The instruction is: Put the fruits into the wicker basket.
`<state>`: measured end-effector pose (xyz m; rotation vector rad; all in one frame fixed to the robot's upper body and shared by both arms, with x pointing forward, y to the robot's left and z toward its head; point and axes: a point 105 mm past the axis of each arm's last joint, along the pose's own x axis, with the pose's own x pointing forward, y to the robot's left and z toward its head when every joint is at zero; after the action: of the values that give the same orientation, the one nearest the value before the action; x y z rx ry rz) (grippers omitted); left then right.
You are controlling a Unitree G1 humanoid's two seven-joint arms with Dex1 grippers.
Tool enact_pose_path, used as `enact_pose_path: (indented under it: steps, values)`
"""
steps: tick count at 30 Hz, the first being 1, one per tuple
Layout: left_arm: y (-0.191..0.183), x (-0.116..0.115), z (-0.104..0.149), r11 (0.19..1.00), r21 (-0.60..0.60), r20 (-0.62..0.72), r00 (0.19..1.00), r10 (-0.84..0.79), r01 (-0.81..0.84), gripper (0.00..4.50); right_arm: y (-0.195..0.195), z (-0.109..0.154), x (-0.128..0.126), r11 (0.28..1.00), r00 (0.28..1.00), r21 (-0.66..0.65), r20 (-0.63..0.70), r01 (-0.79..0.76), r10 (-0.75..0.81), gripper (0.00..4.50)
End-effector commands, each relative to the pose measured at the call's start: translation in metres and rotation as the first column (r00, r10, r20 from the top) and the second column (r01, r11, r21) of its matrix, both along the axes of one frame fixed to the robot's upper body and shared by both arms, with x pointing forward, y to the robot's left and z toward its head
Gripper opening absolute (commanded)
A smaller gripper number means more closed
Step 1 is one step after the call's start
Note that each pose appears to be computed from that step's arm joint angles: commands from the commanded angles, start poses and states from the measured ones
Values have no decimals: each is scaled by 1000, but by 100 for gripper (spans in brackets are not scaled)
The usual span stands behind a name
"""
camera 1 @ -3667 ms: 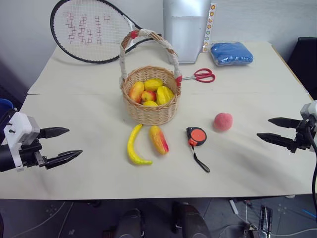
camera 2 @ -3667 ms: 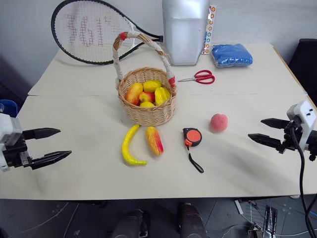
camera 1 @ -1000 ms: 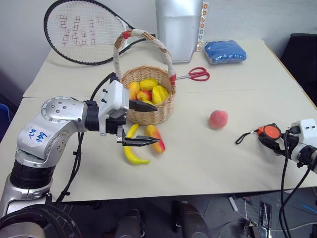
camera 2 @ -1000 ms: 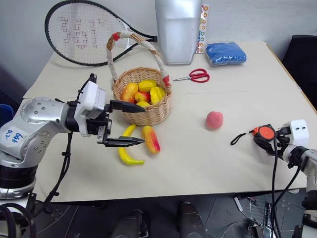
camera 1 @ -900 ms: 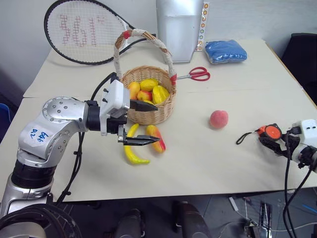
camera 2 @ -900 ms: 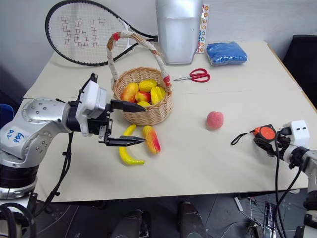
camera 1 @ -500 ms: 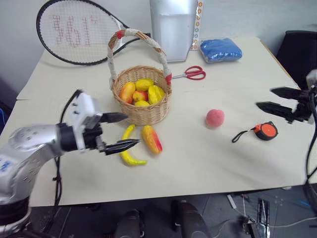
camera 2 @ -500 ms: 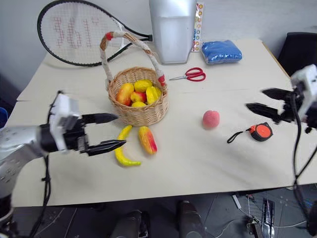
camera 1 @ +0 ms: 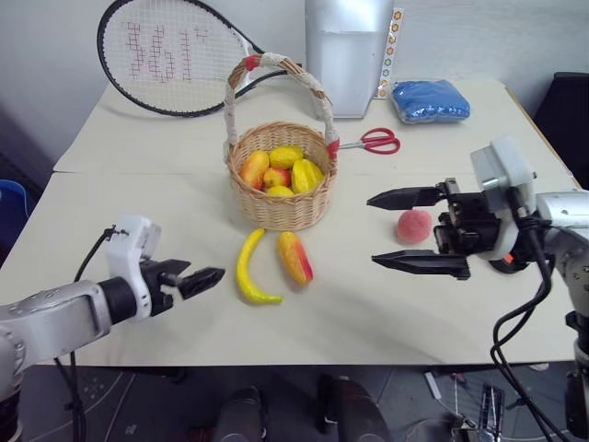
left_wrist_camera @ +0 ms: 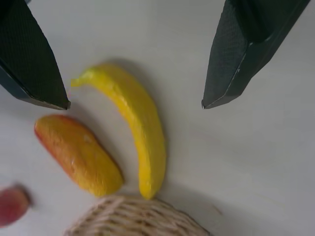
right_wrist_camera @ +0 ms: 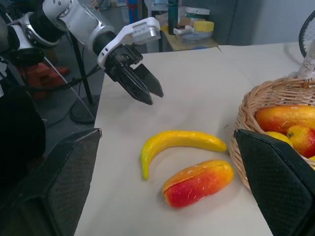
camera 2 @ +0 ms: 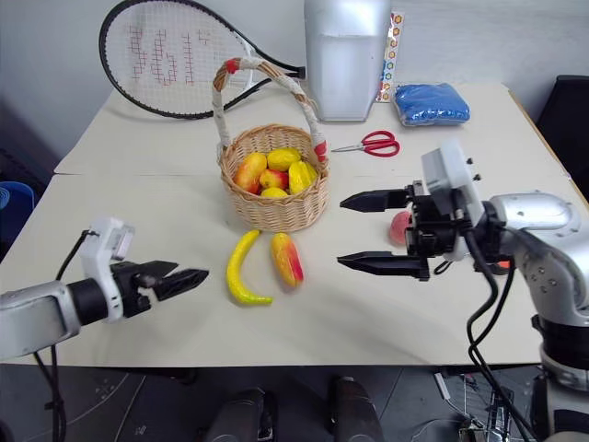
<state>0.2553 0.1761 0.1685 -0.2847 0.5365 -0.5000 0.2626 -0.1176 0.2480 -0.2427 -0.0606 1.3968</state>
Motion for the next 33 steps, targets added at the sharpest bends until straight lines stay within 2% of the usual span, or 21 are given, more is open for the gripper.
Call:
enact_pose_path:
  steps: [1,5,8,12,16,22,26,28,30,32,33]
  values:
    - [-8,9,-1,999,-39,-65,997,34,-37,450,6,-2,-2,999,997,4,68,34,-34,445]
    - [-17,26,-11,999,-18,-129,991,28,-31,450,7,-11,-8,999,996,-5,77,48,-47,445]
    - [-20,34,-25,996,86,-162,987,12,2,450,5,-10,-9,997,994,10,85,71,-71,445]
    - [-33,41,-32,995,84,-214,976,-39,58,450,4,-9,-7,994,989,19,105,105,-106,445]
    - [-39,47,-43,982,125,-297,950,-97,139,366,6,-11,-10,992,985,9,124,122,-122,450]
    - [-37,51,-54,970,172,-345,933,-106,173,174,-4,-9,-10,986,976,-8,139,168,-165,450]
    - [-26,49,-52,961,219,-320,943,-91,167,59,-11,-5,-8,984,973,-22,148,179,-174,450]
    - [-12,50,-49,937,318,-256,965,-58,141,47,-12,-3,-6,982,971,-27,154,187,-181,450]
    - [4,41,-41,901,410,-184,980,-71,142,47,-13,-5,-2,979,967,-37,165,202,-194,450]
    - [8,28,-27,899,398,-130,981,-144,185,47,-13,-7,1,977,966,-41,166,208,-198,450]
    - [7,27,-12,903,382,-56,980,-191,198,47,-12,-7,1,978,966,-40,166,207,-198,450]
